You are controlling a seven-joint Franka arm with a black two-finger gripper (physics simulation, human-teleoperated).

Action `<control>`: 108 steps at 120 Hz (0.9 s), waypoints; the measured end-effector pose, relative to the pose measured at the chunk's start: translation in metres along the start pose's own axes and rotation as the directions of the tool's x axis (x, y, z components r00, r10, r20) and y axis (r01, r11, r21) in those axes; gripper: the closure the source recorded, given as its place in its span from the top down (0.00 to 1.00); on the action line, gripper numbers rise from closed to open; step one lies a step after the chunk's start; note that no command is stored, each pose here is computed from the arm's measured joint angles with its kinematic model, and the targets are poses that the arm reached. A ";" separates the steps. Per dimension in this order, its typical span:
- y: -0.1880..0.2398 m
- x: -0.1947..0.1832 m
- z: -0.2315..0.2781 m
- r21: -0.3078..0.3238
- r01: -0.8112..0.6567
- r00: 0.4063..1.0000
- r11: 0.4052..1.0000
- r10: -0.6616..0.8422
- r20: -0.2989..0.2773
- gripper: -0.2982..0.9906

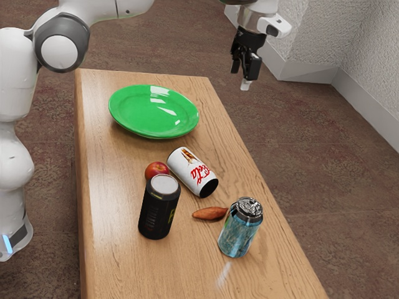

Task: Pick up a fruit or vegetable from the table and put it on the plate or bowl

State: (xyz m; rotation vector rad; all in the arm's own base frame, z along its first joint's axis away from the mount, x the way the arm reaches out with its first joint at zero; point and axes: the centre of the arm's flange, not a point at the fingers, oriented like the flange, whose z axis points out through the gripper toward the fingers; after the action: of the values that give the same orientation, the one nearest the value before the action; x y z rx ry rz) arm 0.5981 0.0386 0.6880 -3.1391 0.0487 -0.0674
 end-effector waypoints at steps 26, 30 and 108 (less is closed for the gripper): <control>0.000 0.000 -0.001 0.002 0.004 1.000 1.000 -0.004 0.001 0.77; 0.002 -0.004 -0.009 0.010 0.005 1.000 1.000 -0.005 -0.012 0.77; 0.068 -0.083 -0.013 0.091 0.278 0.956 0.956 -0.285 0.068 0.77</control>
State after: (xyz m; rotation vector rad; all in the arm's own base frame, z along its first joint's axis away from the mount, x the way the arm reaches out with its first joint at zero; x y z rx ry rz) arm 0.5125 -0.0272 0.6975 -3.0391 -0.3926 0.0563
